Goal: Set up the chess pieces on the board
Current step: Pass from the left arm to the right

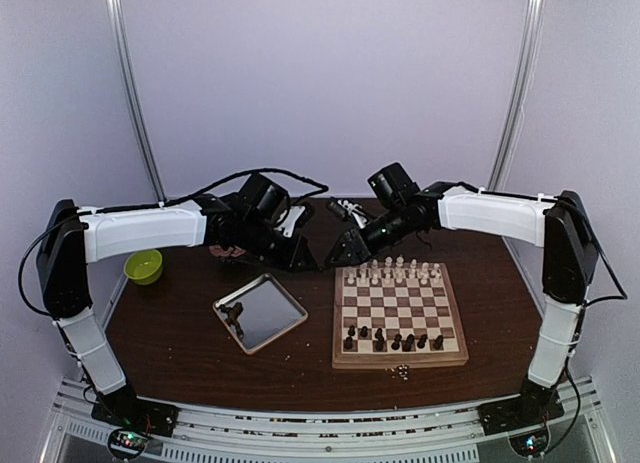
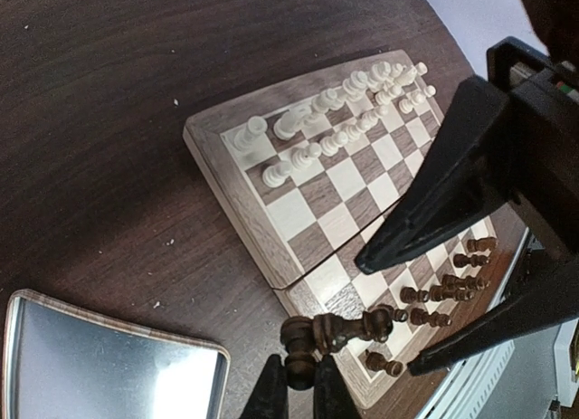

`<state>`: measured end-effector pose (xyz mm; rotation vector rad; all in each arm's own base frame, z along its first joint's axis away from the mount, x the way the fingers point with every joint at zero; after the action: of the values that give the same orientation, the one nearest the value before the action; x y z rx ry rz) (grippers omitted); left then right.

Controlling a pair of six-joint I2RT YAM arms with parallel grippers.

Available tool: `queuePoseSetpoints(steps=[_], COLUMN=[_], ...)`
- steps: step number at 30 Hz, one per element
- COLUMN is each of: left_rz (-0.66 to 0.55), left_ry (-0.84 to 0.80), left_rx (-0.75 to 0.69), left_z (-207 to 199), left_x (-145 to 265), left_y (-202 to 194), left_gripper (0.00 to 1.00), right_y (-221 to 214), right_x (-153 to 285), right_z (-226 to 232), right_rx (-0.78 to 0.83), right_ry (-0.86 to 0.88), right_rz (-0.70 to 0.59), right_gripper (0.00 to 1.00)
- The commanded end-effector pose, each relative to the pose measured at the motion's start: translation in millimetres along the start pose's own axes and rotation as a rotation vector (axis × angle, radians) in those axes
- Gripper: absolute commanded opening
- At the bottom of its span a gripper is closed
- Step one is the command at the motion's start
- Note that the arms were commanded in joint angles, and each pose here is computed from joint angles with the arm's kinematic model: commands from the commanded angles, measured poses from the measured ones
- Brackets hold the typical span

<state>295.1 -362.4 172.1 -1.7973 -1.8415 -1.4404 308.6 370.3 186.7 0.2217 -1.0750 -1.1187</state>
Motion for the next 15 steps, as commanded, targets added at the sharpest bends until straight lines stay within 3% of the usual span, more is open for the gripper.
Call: queuePoseSetpoints(steps=[1,7,15], left_rz=[-0.060,-0.059,-0.059], left_ry=[-0.047,-0.046,-0.046], left_rx=[-0.012,-0.013,-0.011], left_z=[-12.4,-11.8,-11.3], left_x=[14.4,13.3,11.8], left_y=[12.8,12.4,11.4], left_gripper=[0.10,0.10,0.10], right_y=[5.3,2.7,0.6], right_x=[-8.1,-14.5,-22.3], right_z=[5.7,3.7,3.2], right_rx=[-0.011,-0.041,-0.076], right_ry=[0.036,0.063,0.106], right_rz=[-0.010,-0.007,-0.011], right_gripper=[0.42,0.40,0.22])
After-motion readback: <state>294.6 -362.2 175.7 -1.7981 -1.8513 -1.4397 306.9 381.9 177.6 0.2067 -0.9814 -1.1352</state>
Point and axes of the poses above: each gripper's point midway between its finger pads, its own x axis back along the fingers, its own z axis along the line the jaws close on, y = z × x, the point moved 2 cm from there along x, back along the fingers, and after that the axes turned 6 degrees about x, right-handed, at the moved point
